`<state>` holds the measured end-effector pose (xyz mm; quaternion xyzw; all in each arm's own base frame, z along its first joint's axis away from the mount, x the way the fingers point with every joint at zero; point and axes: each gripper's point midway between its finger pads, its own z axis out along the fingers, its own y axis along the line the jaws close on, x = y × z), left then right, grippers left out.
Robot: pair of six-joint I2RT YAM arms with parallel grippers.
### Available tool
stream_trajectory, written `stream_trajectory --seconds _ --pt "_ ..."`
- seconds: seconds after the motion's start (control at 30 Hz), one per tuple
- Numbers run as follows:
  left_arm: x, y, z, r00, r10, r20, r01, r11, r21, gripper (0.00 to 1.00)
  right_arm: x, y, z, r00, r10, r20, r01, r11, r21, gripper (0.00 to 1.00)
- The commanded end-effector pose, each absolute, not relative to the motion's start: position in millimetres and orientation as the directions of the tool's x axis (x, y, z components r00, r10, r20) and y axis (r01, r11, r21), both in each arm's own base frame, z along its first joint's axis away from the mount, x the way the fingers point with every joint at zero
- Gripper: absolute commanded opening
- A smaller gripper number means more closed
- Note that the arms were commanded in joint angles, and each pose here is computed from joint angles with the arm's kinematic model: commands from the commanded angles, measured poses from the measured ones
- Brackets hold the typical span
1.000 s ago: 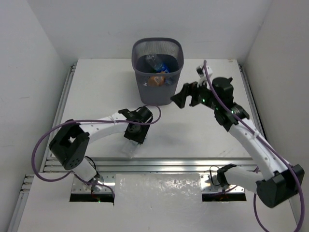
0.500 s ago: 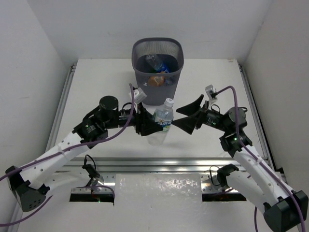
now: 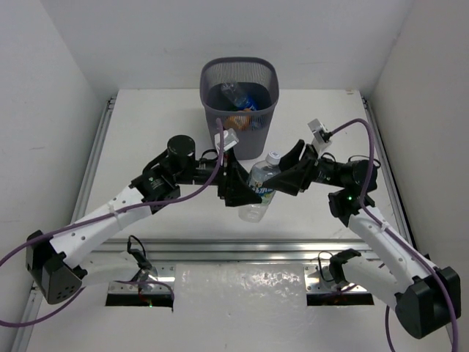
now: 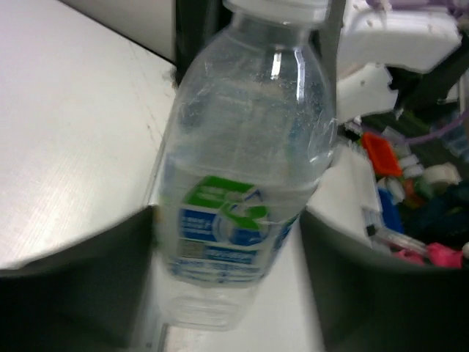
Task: Put the plastic bottles in the bin
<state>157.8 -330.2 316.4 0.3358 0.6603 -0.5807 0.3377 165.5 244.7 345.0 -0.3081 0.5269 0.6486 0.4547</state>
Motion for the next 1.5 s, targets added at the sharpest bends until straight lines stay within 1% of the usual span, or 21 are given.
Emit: stream_trajectory --seconds 0.0,0.03,0.07,0.1,0.13,0.17,0.23,0.33,0.53,0.6,0.63,0.67,0.77,0.8,1.07,1.23,1.27,1.33,1.37,1.4,1.47 --pt "184 -325 342 -0.497 -0.030 -0.867 0.837 0.248 -0.488 0.96 162 244 377 -0.275 0.281 -0.920 -0.959 -0.015 0.282 0.00" --pt "192 -319 348 -0.485 -0.054 -0.873 0.824 0.306 -0.477 1.00 180 242 384 -0.176 0.314 -0.933 -0.972 0.092 0.215 0.00" --pt "213 -301 343 -0.483 -0.099 -0.870 0.747 0.472 -0.468 1.00 194 243 371 -0.231 0.280 -0.932 -0.946 0.157 0.282 0.00" --pt "222 -288 343 -0.471 -0.118 -0.874 0.702 0.550 -0.452 1.00 204 240 388 -0.184 0.287 -0.940 -0.943 0.217 0.250 0.00" --pt "245 -264 349 -0.428 -0.181 -0.885 0.589 0.687 -0.426 1.00 220 236 393 -0.101 0.269 -0.958 -0.932 0.311 0.185 0.00" --pt "244 -241 343 -0.440 -0.187 -0.878 0.505 0.757 -0.414 1.00 250 229 384 -0.142 0.260 -0.955 -0.861 0.445 0.248 0.00" --pt "252 -179 340 -0.375 -0.245 -0.894 0.261 0.898 -0.355 1.00 293 211 406 -0.074 0.238 -0.969 -0.746 0.631 0.212 0.00" --pt "248 -112 330 -0.263 -0.288 -0.921 0.012 0.953 -0.302 1.00 334 197 461 0.049 0.214 -0.976 -0.649 0.749 0.132 0.00" --pt "244 -87 284 -0.273 -0.217 -0.937 -0.080 0.976 -0.203 1.00 414 201 497 0.114 0.123 -0.986 -0.548 0.836 0.040 0.01" --pt "246 -90 275 -0.292 -0.205 -0.934 -0.081 0.978 -0.190 1.00 457 220 464 0.031 0.069 -0.997 -0.560 0.827 0.040 0.11" --pt "247 -91 272 -0.300 -0.197 -0.933 -0.078 0.980 -0.181 1.00 463 222 479 0.033 0.060 -0.998 -0.564 0.825 0.031 0.16" --pt "247 -92 272 -0.304 -0.195 -0.932 -0.077 0.981 -0.180 1.00 489 235 447 -0.035 0.023 -0.999 -0.576 0.816 0.039 0.21" --pt "249 -89 271 -0.303 -0.190 -0.934 -0.094 0.981 -0.169 1.00 506 241 437 -0.093 0.009 -0.996 -0.571 0.819 0.060 0.81" --pt "250 -87 272 -0.298 -0.191 -0.935 -0.106 0.980 -0.166 1.00 505 241 440 -0.090 0.011 -0.996 -0.571 0.819 0.061 0.98" --pt "283 -59 310 -0.243 -0.279 -0.929 -0.219 0.949 -0.228 1.00 465 200 480 -0.069 0.025 -0.997 -0.453 0.890 0.054 0.99" --pt "310 -30 317 -0.225 -0.310 -0.924 -0.319 0.919 -0.231 1.00 374 137 408 -0.214 -0.020 -0.977 -0.302 0.952 0.047 0.99" --pt "310 -25 318 -0.217 -0.316 -0.924 -0.336 0.913 -0.233 1.00 360 125 349 -0.308 -0.058 -0.950 -0.269 0.963 0.029 0.99" --pt "308 -8 317 -0.188 -0.327 -0.926 -0.392 0.890 -0.234 1.00 314 97 355 -0.232 -0.005 -0.973 -0.208 0.977 0.045 0.99" --pt "306 -4 315 -0.177 -0.329 -0.927 -0.412 0.881 -0.234 1.00 301 90 313 -0.293 -0.023 -0.956 -0.192 0.981 0.035 0.99" --pt "301 4 312 -0.164 -0.330 -0.930 -0.440 0.868 -0.231 1.00 276 79 321 -0.239 0.019 -0.971 -0.179 0.982 0.064 0.99" --pt "297 8 308 -0.158 -0.334 -0.929 -0.455 0.860 -0.231 1.00 253 70 285 -0.308 0.041 -0.950 -0.150 0.985 0.091 0.99"
